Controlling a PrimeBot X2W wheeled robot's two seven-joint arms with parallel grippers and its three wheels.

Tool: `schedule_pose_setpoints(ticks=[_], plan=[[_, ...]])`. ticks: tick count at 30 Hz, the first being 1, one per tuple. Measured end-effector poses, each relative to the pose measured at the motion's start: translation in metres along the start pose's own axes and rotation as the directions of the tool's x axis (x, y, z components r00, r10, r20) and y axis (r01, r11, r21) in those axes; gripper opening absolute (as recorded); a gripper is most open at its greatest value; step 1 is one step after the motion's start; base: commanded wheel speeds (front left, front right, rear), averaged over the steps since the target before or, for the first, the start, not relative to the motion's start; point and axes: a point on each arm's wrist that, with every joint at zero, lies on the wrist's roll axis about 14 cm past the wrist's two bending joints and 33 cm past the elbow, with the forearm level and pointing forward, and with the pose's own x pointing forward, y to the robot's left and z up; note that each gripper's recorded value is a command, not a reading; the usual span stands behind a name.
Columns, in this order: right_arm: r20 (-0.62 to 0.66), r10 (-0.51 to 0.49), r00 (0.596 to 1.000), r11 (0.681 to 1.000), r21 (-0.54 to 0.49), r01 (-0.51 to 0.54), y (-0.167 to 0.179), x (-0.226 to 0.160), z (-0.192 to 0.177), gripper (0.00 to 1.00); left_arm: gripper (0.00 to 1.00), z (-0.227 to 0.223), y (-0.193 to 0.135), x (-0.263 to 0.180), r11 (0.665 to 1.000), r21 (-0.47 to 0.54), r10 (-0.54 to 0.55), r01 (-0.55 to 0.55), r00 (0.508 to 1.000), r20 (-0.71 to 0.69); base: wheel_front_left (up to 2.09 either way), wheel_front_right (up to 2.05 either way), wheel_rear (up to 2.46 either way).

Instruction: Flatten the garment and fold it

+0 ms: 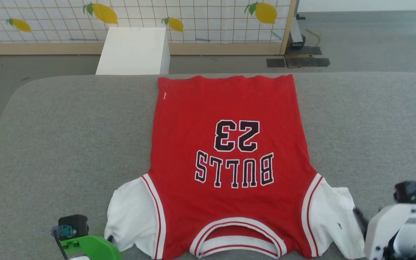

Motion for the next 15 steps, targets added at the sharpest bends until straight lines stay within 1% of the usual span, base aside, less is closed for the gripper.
schedule_pose_setpoints(ticks=[1,3,5,7,12,15], plan=[[0.071,0.006,0.997,1.0,0.009,-0.007,0.001,-0.004,0.017,1.0,0.0,0.002,-0.001,0.0,1.0,0.004,-0.005,0.005,1.0,0.009,0.0,0.0,0.0],[0.226,0.002,0.974,0.999,0.034,-0.01,-0.002,-0.013,0.055,1.0,0.0,0.005,-0.004,-0.001,1.0,0.016,-0.012,0.011,1.0,0.016,0.0,0.0,0.0],[0.363,-0.005,0.932,0.998,0.053,-0.015,-0.006,-0.023,0.092,1.0,0.0,0.008,-0.006,-0.001,0.999,0.027,-0.018,0.017,1.0,0.023,0.0,0.0,0.0],[0.446,-0.004,0.895,0.997,0.066,-0.028,-0.004,-0.028,0.118,1.0,0.0,0.01,-0.008,-0.001,0.999,0.029,-0.024,0.024,0.999,0.028,0.0,0.0,0.0],[0.564,0.013,0.826,0.992,0.095,-0.08,0.005,-0.02,0.174,1.0,0.0,0.024,-0.016,0.004,0.999,0.021,-0.046,0.045,0.998,0.054,0.0,0.0,0.0],[0.594,0.029,0.804,0.993,0.074,-0.09,0.015,-0.006,0.204,1.0,0.0,0.04,-0.022,0.012,0.998,0.013,-0.066,0.065,0.994,0.085,0.0,0.0,0.0]])
